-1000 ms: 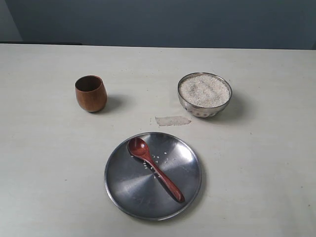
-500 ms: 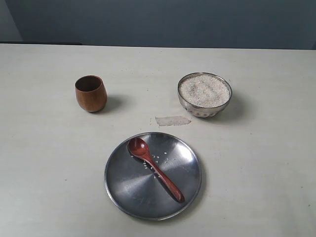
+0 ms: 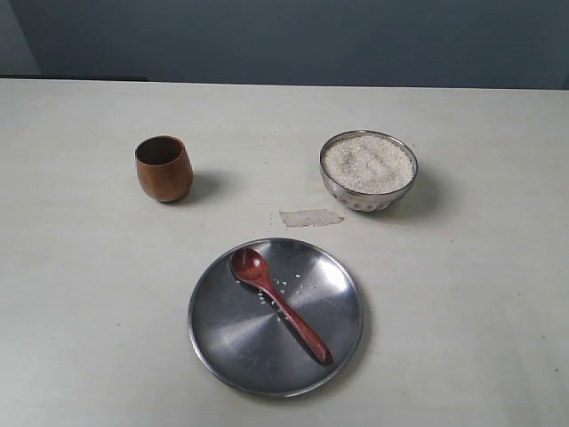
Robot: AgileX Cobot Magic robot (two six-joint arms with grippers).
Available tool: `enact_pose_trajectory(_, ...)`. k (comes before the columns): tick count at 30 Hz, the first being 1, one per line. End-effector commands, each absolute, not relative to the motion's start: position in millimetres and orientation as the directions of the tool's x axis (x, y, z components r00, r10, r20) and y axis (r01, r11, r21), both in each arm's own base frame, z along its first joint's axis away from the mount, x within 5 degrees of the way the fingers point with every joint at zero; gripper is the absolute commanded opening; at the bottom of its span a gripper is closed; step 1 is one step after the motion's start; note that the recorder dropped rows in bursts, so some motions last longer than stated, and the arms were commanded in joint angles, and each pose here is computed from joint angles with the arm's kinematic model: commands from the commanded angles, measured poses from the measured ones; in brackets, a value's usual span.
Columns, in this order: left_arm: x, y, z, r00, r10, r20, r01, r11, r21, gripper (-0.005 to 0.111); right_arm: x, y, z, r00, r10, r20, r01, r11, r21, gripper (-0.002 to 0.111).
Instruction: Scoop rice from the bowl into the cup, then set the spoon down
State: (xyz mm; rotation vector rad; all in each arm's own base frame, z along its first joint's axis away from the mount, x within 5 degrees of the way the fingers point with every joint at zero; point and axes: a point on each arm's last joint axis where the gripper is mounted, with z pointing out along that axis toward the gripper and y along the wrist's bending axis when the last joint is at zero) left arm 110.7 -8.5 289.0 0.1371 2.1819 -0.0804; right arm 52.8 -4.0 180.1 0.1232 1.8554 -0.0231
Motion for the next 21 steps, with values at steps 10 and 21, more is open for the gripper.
enact_pose_trajectory(10,111.4,-9.2,291.1,-0.565,0.070,-0.822,0.134,0.991,-0.007,0.000,52.8,-4.3,180.3,-0.269,0.073,-0.960,0.102,0.994,0.047,0.034)
enact_pose_trajectory(21,111.4,-9.2,291.1,-0.565,0.070,-0.822,0.134,0.991,-0.007,0.000,52.8,-4.1,180.4,-0.267,0.080,-0.960,0.101,0.993,0.054,0.034)
